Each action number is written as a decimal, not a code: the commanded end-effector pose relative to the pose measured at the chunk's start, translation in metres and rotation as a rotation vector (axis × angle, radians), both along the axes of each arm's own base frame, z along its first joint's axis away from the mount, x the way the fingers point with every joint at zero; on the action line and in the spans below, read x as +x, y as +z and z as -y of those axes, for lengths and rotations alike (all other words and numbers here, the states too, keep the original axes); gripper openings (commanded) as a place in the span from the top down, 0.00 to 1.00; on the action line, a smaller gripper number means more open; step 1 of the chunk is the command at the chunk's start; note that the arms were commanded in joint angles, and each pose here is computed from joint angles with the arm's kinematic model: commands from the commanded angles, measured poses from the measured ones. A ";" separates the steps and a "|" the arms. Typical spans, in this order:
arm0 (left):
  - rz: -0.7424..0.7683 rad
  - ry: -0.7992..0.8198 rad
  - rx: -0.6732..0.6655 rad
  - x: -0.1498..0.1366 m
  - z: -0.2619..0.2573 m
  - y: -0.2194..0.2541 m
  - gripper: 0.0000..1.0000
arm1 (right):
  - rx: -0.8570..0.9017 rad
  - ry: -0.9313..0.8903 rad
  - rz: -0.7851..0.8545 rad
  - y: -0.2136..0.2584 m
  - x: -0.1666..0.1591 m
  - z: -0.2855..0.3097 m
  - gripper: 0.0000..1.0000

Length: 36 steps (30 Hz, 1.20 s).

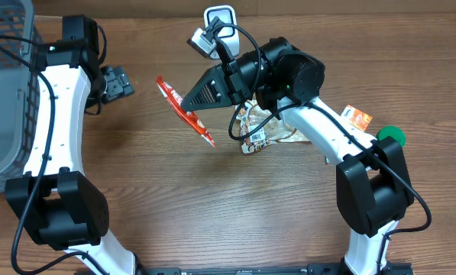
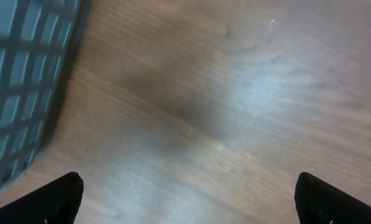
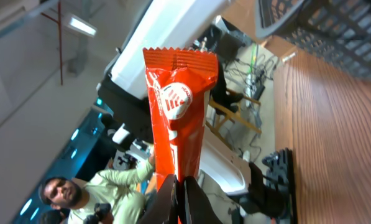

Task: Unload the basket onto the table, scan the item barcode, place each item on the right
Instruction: 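Lower the stick toward center while the left gripper opens and approaches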

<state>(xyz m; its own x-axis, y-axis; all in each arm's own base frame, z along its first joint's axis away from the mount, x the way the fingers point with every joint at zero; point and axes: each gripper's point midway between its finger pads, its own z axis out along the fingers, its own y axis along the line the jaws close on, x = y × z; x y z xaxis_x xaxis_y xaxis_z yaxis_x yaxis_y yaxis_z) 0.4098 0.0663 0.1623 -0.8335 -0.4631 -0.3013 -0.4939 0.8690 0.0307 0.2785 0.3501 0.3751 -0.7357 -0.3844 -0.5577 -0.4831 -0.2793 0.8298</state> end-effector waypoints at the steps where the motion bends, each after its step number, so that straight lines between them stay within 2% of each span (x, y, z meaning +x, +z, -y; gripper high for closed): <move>1: 0.075 -0.035 -0.079 0.018 0.014 0.007 0.00 | -0.097 0.017 -0.101 -0.009 -0.001 0.001 0.96; 3: 0.083 -0.161 -0.200 0.020 0.041 0.007 0.26 | -0.097 0.014 -0.102 -0.009 0.000 0.002 0.96; 4: 0.082 -0.234 -0.267 0.017 0.056 0.008 0.31 | -0.096 0.010 -0.102 -0.009 0.001 0.003 0.96; 9: 0.115 -0.717 -0.570 -0.010 0.130 0.027 0.21 | -0.102 -0.027 -0.126 -0.010 0.016 0.012 0.96; 12: 0.187 -0.889 -0.742 -0.026 0.161 0.048 0.17 | -0.097 -0.052 -0.123 -0.011 0.027 0.019 0.96; 16: 0.271 -1.043 -0.870 -0.044 0.181 0.068 0.16 | -0.090 -0.088 -0.120 -0.012 0.040 0.029 0.96; 22: 0.306 -1.087 -0.905 -0.048 0.185 0.075 0.16 | -0.082 -0.157 -0.115 -0.012 0.061 0.052 0.96; 28: 0.386 -1.096 -0.980 -0.045 0.194 0.091 0.16 | -0.081 -0.179 -0.118 -0.016 0.068 0.059 0.96; 36: 0.511 -1.118 -1.093 -0.043 0.203 0.116 0.18 | -0.078 -0.197 -0.165 -0.065 0.074 0.058 0.96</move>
<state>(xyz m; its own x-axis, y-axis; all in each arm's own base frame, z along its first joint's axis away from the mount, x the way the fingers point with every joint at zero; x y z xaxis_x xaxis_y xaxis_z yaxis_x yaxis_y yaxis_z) 0.3651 -0.1297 0.2557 -0.8439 0.1450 -0.5165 0.5298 0.3767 -0.7599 0.3504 0.2918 0.3354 -0.8885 -0.2603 -0.3779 -0.3570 -0.1251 0.9257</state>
